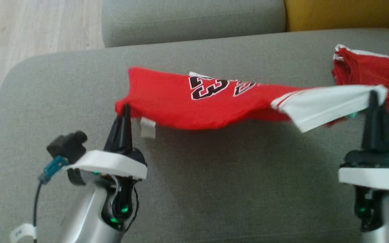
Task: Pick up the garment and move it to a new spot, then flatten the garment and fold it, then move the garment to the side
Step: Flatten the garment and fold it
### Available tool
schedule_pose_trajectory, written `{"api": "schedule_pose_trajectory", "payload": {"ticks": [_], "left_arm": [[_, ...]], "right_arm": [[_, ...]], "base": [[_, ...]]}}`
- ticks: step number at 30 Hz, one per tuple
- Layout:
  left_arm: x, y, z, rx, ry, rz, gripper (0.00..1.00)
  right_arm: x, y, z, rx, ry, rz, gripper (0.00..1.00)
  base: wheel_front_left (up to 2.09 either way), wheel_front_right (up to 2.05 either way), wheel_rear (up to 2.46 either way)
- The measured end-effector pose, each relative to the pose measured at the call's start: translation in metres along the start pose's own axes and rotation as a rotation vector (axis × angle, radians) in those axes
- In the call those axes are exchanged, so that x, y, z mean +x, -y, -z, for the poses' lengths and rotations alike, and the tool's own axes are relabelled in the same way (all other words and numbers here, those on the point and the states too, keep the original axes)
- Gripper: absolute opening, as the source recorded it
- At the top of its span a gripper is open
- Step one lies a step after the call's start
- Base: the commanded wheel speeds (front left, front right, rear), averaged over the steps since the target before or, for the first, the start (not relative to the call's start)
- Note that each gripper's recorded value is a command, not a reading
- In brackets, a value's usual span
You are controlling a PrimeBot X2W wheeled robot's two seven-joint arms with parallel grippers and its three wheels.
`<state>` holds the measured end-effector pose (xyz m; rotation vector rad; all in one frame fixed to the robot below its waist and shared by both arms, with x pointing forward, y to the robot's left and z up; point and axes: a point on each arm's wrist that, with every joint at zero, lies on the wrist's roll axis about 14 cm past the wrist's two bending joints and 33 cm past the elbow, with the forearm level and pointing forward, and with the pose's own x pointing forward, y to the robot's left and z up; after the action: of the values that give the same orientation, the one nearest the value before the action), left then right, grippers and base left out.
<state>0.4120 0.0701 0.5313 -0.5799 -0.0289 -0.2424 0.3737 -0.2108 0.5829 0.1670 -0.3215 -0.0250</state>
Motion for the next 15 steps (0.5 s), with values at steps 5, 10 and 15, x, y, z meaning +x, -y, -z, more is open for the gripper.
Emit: {"api": "schedule_pose_trajectory", "payload": {"ticks": [5, 10, 15], "left_arm": [[-0.004, 0.045, -0.069, 0.045, 0.195, 0.132, 0.00], [-0.019, 0.088, -0.128, 0.123, 0.337, 0.265, 0.00], [-0.035, 0.139, -0.189, 0.223, 0.490, 0.418, 0.00]], "right_arm": [[0.004, -0.010, -0.067, 0.005, 0.209, -0.032, 0.00], [-0.003, -0.016, -0.127, -0.014, 0.396, -0.053, 0.00], [-0.009, -0.025, -0.180, -0.040, 0.565, -0.082, 0.00]], "base": [[0.00, 0.00, 0.00], [0.00, 0.00, 0.00], [0.00, 0.00, 0.00]]}}
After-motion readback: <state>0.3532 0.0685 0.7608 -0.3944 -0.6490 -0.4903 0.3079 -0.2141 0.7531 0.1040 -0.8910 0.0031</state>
